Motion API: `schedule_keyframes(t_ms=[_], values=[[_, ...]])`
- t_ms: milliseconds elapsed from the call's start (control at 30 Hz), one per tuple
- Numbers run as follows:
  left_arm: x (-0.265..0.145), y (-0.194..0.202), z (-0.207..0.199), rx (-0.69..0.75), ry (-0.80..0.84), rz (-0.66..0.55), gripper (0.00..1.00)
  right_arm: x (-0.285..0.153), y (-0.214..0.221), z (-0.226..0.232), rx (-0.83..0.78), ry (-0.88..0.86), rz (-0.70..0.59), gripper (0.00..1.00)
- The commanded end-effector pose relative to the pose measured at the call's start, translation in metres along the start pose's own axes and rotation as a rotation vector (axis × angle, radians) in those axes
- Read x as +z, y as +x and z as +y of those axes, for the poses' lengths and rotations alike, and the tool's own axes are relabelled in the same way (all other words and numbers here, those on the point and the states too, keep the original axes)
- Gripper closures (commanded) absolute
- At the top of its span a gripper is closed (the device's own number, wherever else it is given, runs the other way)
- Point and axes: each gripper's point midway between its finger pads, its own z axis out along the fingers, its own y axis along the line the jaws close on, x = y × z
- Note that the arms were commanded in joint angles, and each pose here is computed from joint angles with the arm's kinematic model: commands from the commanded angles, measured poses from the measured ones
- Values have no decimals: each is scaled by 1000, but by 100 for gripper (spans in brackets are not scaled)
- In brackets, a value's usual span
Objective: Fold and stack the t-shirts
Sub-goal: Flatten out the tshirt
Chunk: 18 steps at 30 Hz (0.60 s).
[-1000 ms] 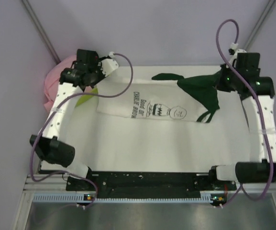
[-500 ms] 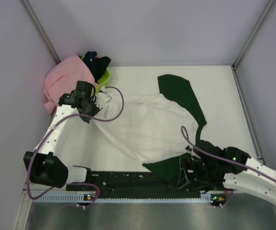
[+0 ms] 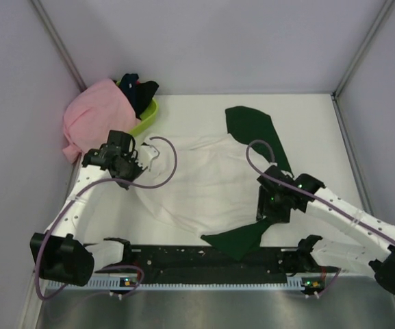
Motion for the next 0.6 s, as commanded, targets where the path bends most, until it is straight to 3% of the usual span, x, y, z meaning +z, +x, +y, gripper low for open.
schedule_keyframes(t_ms=[0, 100, 167, 300, 367, 400, 567], values=[[-3, -8, 2, -11, -27, -67, 100, 31, -39, -15, -17, -9, -45, 54], [-1, -8, -1, -21, -20, -73, 100, 55, -38, -15, 3, -22, -11, 54], [2, -7, -1, -26, -19, -72, 100, 70, -38, -16, 1, -4, 25, 46], [7, -2, -4, -24, -7, -48, 100, 71, -70, -42, 50, 101, -50, 44], [8, 1, -5, -20, -6, -34, 100, 68, -80, -50, 98, 103, -81, 31], [8, 2, -5, -22, -3, -27, 100, 68, -82, -57, 126, 105, -90, 29], [19, 2, -11, -34, 37, -23, 100, 93, -110, -80, 262, 64, -137, 26]])
